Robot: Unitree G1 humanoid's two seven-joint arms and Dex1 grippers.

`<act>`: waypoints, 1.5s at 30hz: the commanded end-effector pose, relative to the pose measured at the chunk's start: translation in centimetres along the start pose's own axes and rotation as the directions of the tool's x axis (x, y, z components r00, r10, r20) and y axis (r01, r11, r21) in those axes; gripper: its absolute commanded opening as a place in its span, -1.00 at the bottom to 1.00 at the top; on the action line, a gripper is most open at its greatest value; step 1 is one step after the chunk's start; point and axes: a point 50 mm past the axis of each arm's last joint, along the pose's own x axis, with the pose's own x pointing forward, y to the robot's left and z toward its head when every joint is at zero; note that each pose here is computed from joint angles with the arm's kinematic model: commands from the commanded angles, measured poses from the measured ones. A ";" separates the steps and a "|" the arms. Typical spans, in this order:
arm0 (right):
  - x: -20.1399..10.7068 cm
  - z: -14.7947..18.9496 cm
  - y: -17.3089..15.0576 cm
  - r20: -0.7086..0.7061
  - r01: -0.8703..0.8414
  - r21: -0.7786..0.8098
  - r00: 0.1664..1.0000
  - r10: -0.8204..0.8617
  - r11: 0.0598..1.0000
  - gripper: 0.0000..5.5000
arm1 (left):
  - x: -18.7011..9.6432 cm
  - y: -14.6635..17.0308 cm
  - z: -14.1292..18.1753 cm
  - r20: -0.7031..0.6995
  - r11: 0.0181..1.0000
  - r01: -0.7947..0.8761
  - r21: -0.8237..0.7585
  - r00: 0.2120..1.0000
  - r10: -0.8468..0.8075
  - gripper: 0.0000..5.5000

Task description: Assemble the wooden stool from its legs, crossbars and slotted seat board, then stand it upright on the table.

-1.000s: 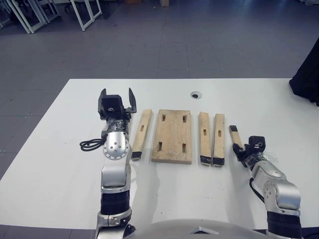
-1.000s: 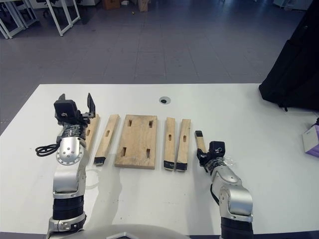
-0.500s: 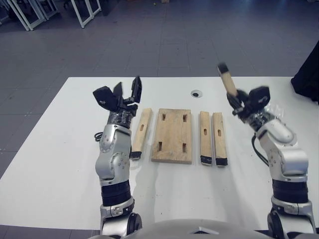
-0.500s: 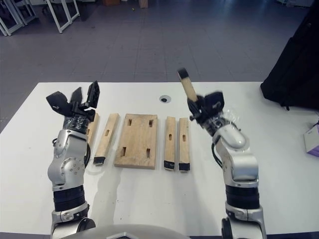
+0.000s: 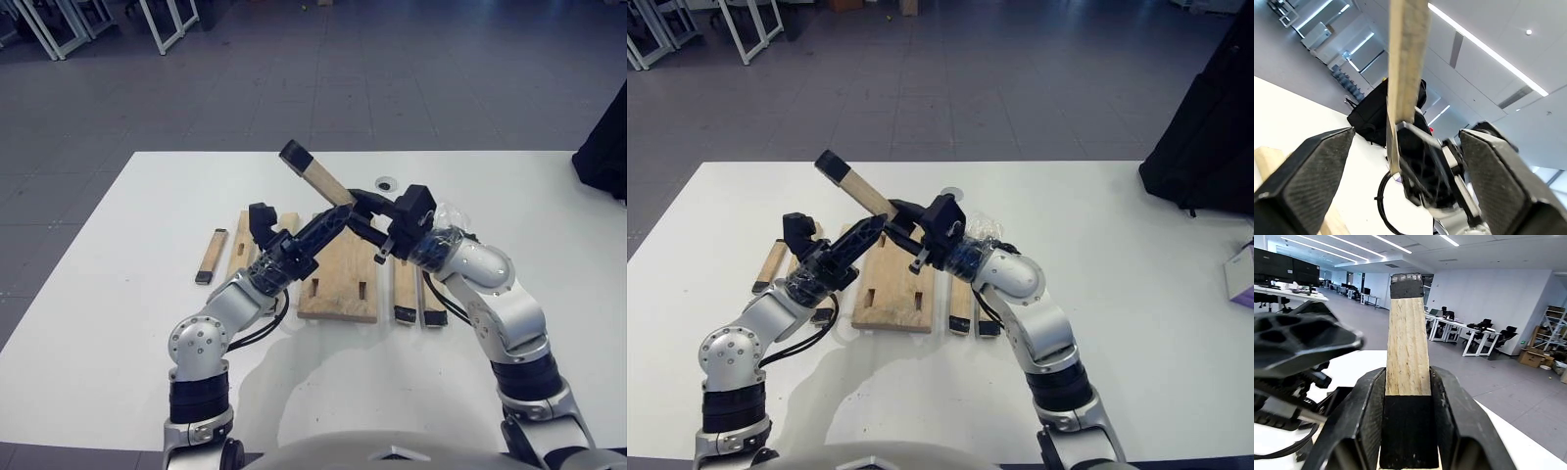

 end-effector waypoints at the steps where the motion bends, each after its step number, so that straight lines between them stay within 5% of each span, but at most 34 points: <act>1: -0.6 -0.9 0.3 -0.074 -0.066 -0.076 0.995 0.060 0.995 -0.54 | 0.0 -0.7 -0.4 0.010 0.999 0.038 0.012 0.999 -0.038 0.43; 14: -1.8 -2.0 0.0 -0.140 -0.118 -0.147 0.985 0.098 0.982 -0.54 | -0.6 0.4 0.0 0.133 0.996 -0.075 0.047 0.989 0.068 0.43; 37: -2.2 -3.0 -0.1 -0.187 -0.103 -0.210 0.980 0.064 0.972 -0.54 | -0.1 2.2 0.0 0.184 0.976 -0.211 0.044 0.962 0.200 -0.82; 40: -2.1 -3.0 -0.3 -0.187 -0.088 -0.205 0.981 0.049 0.975 -0.54 | -0.2 2.4 0.1 0.192 0.974 -0.222 0.053 0.959 0.208 -0.84; 45: -2.2 -3.2 -0.6 -0.207 -0.062 -0.174 0.978 0.025 0.983 -0.14 | -0.5 2.9 0.8 0.220 0.955 -0.278 0.099 0.943 0.251 -0.84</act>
